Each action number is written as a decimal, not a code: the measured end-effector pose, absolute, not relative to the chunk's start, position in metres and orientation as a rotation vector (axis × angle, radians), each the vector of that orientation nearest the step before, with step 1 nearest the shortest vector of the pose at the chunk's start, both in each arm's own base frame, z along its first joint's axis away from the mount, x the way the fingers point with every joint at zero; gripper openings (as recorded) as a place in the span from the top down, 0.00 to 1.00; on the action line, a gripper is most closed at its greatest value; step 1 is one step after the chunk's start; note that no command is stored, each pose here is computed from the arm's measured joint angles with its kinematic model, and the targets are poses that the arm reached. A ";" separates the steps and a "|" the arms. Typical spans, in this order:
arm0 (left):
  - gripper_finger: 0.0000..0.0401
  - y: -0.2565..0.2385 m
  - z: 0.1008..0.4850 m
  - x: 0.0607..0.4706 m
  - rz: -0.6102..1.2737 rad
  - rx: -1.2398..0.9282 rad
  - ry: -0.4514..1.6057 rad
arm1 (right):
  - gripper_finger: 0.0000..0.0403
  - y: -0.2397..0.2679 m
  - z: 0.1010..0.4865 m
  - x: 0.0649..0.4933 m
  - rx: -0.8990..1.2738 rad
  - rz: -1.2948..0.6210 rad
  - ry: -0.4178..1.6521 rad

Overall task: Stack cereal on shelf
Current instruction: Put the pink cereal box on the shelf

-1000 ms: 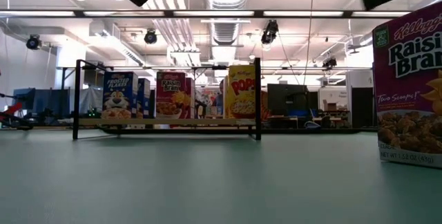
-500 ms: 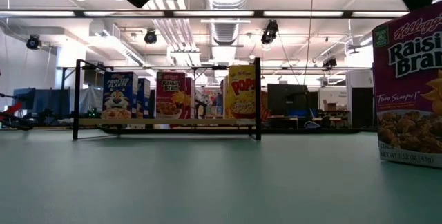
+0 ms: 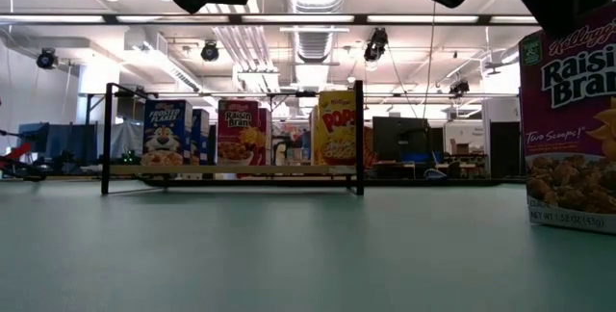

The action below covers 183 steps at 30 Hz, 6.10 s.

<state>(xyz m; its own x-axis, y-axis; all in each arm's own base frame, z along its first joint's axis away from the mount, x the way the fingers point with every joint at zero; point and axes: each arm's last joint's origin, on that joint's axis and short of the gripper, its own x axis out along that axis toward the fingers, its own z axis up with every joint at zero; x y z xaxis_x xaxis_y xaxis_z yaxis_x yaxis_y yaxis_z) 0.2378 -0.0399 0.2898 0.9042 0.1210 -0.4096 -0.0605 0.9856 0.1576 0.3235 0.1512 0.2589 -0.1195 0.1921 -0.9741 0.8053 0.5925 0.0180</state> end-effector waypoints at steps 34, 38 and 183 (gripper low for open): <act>1.00 -0.030 0.315 0.179 0.085 0.122 0.117 | 0.71 0.134 0.324 0.350 0.553 -0.425 1.227; 1.00 -0.028 0.321 0.170 0.087 0.117 0.079 | 0.71 0.113 0.351 0.365 0.388 -0.339 1.063; 1.00 0.067 0.235 0.192 0.712 0.115 0.691 | 0.98 -0.101 0.230 0.418 -0.174 -0.405 0.330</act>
